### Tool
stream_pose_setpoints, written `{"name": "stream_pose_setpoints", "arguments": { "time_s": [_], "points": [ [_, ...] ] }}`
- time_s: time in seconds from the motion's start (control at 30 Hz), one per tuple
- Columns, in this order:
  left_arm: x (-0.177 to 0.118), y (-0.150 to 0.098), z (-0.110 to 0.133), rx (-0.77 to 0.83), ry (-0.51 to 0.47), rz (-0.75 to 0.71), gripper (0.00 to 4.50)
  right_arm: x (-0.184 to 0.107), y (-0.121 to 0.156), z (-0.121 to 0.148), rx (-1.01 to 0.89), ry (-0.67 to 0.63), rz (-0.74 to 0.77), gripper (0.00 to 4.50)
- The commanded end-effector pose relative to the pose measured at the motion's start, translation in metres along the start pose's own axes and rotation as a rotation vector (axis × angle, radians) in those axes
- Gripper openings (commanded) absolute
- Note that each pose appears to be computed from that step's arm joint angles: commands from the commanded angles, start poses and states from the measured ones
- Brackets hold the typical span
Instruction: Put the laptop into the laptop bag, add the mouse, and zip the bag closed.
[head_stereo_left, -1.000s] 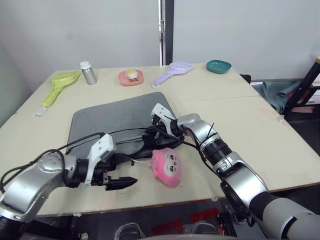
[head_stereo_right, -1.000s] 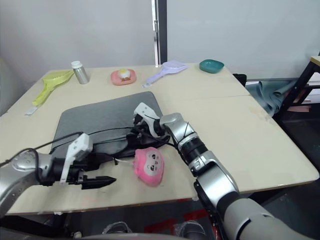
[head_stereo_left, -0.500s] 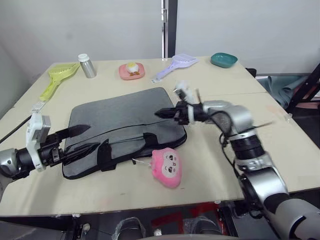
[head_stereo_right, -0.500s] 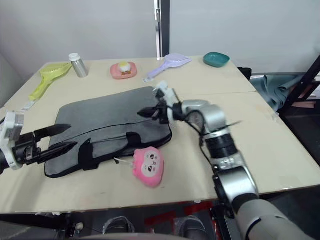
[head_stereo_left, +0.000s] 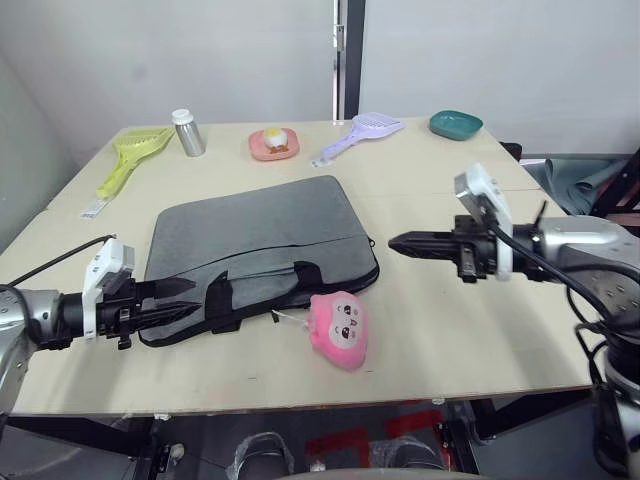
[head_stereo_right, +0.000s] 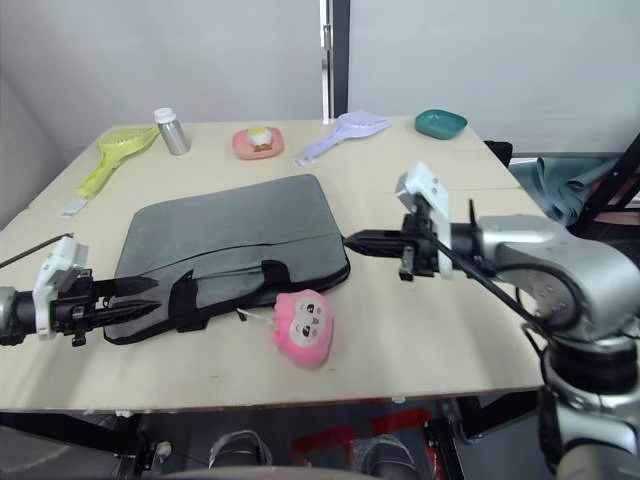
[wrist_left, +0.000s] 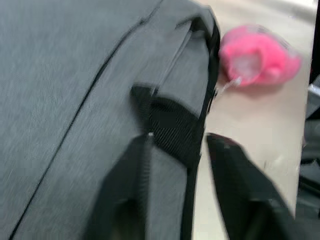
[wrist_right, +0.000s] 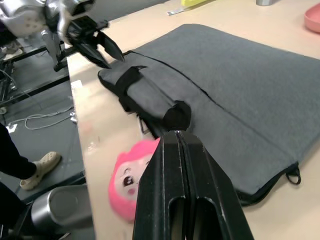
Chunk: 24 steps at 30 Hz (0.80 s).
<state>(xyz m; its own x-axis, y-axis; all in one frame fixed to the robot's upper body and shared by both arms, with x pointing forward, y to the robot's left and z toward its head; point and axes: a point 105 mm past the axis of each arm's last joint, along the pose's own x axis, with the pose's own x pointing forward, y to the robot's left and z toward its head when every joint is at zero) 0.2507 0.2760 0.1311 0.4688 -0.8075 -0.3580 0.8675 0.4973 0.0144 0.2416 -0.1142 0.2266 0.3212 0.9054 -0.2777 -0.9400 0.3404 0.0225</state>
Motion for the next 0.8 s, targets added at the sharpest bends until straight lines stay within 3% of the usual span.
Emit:
{"name": "stream_pose_setpoints", "arguments": {
  "time_s": [0.03, 0.07, 0.23, 0.47, 0.5, 0.7, 0.8],
  "points": [
    [-0.002, 0.014, -0.011, 0.022, 0.040, -0.004, 0.36, -0.003, 0.010, -0.002, -0.003, 0.019, -0.009, 0.00],
    [-0.001, 0.017, -0.015, 0.026, 0.052, -0.012, 0.01, -0.003, 0.010, -0.005, 0.025, 0.032, -0.018, 0.25],
    [0.005, 0.028, -0.035, 0.064, 0.124, -0.017, 0.00, 0.000, 0.011, -0.013, 0.096, 0.066, -0.009, 1.78],
    [0.017, 0.022, -0.067, 0.054, 0.202, -0.096, 0.00, 0.041, 0.011, -0.048, 0.225, 0.210, 0.045, 4.32],
    [0.018, 0.022, -0.070, 0.058, 0.212, -0.099, 0.00, 0.047, 0.007, -0.054, 0.238, 0.239, 0.033, 4.49],
    [0.019, 0.018, -0.083, 0.048, 0.233, -0.116, 0.00, 0.081, -0.017, -0.080, 0.237, 0.331, -0.035, 4.49],
    [0.019, 0.015, -0.086, 0.043, 0.236, -0.126, 0.00, 0.089, -0.015, -0.091, 0.210, 0.363, -0.012, 4.49]
  ]
}}
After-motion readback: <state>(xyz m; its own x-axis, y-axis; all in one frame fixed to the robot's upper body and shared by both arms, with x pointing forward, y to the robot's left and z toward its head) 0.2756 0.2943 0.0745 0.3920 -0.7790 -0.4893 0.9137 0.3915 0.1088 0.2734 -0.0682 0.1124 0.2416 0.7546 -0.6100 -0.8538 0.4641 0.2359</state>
